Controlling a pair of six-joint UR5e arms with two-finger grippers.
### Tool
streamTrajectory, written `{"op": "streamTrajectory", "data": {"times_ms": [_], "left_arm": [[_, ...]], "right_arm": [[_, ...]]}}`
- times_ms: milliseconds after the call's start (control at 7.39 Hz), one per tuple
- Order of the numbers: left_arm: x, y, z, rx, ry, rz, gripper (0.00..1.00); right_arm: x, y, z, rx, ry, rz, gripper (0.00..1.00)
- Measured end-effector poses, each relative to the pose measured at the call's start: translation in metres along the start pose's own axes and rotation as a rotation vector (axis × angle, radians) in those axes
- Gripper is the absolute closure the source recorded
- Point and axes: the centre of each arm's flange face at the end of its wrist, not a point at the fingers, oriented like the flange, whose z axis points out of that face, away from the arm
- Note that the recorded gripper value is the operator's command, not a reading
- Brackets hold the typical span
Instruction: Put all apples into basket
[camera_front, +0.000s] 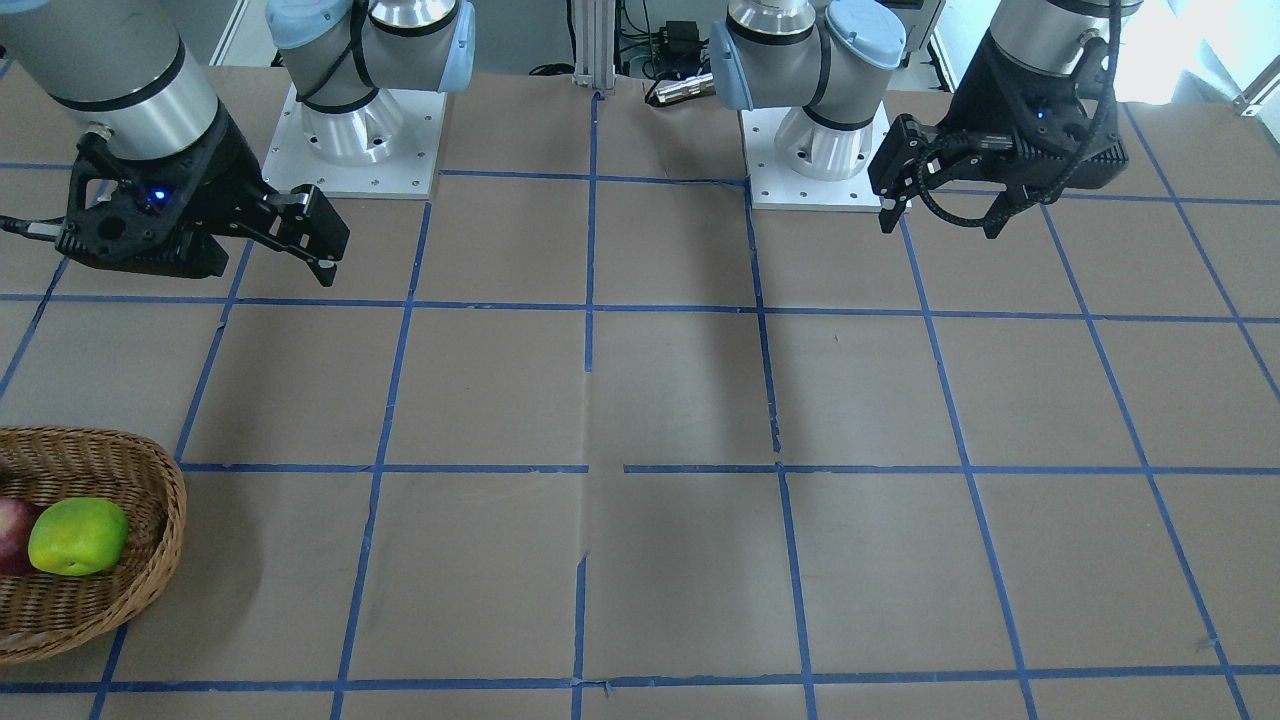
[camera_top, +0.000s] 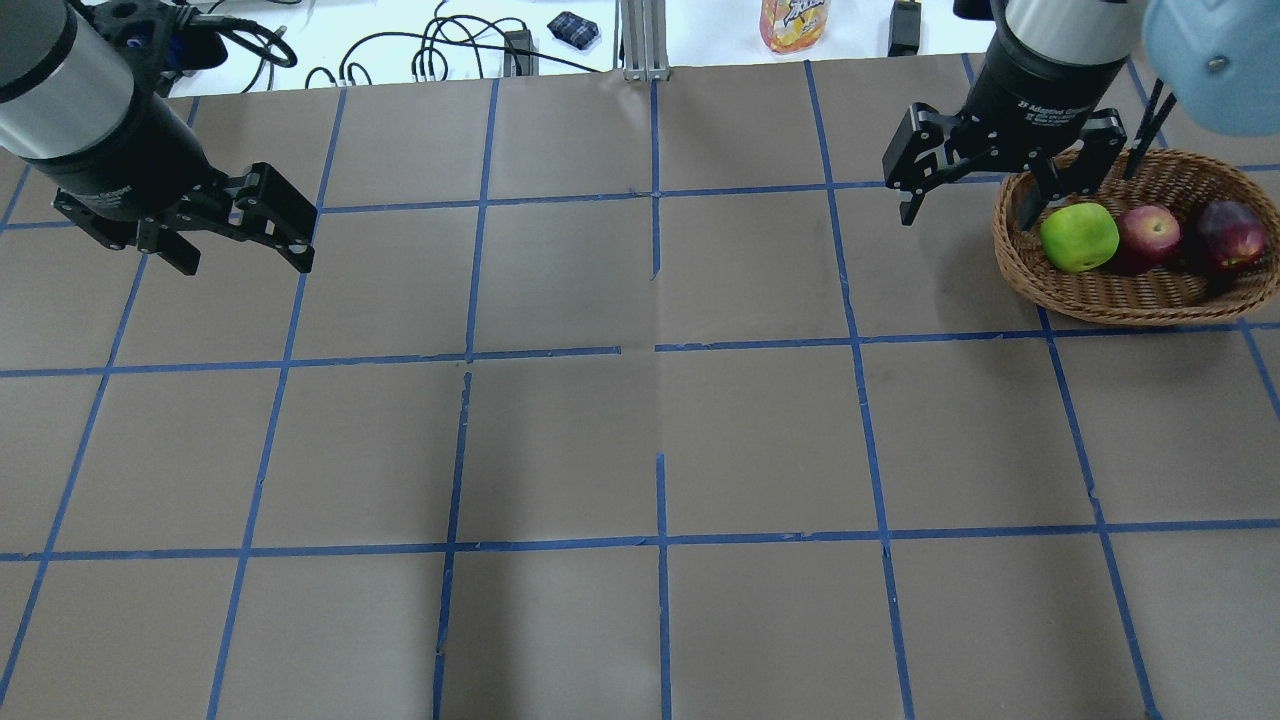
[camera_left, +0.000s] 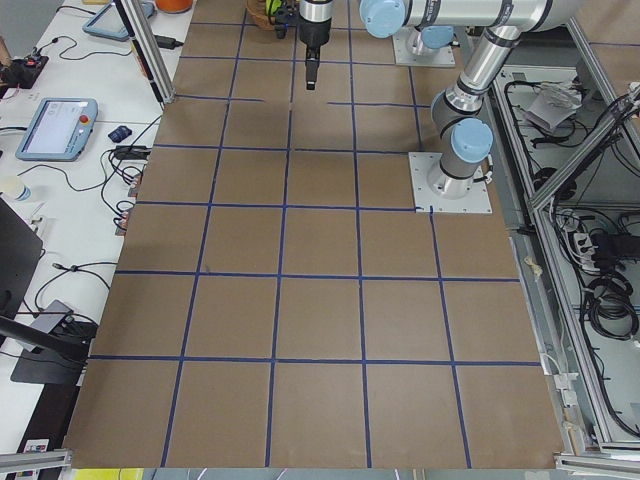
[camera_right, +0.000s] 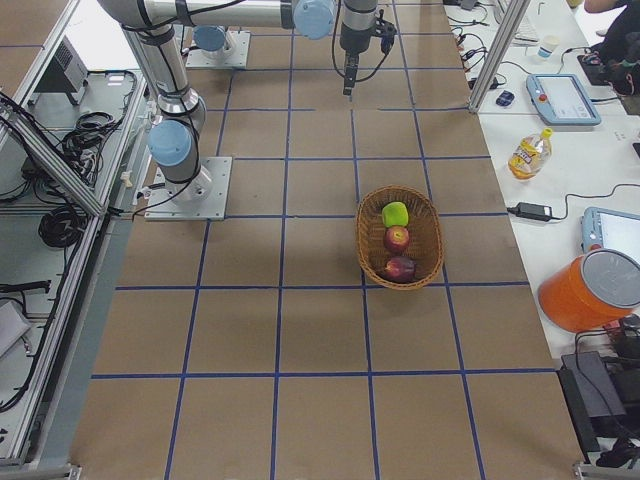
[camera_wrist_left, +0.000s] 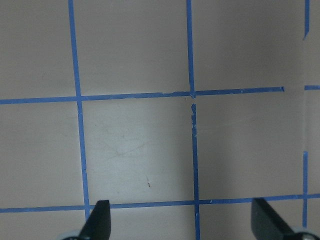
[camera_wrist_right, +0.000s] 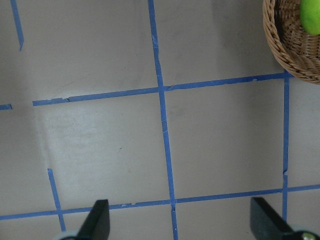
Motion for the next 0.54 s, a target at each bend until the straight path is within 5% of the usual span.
{"op": "streamTrajectory", "data": {"times_ms": [541], "left_arm": [[0.0039,-0.0041,0.0083,-0.018,0.012,-0.005,0.00]], "right_arm": [[0.0013,0.0134,-0.0066,0.014,0.005,-0.006,0.00]]}}
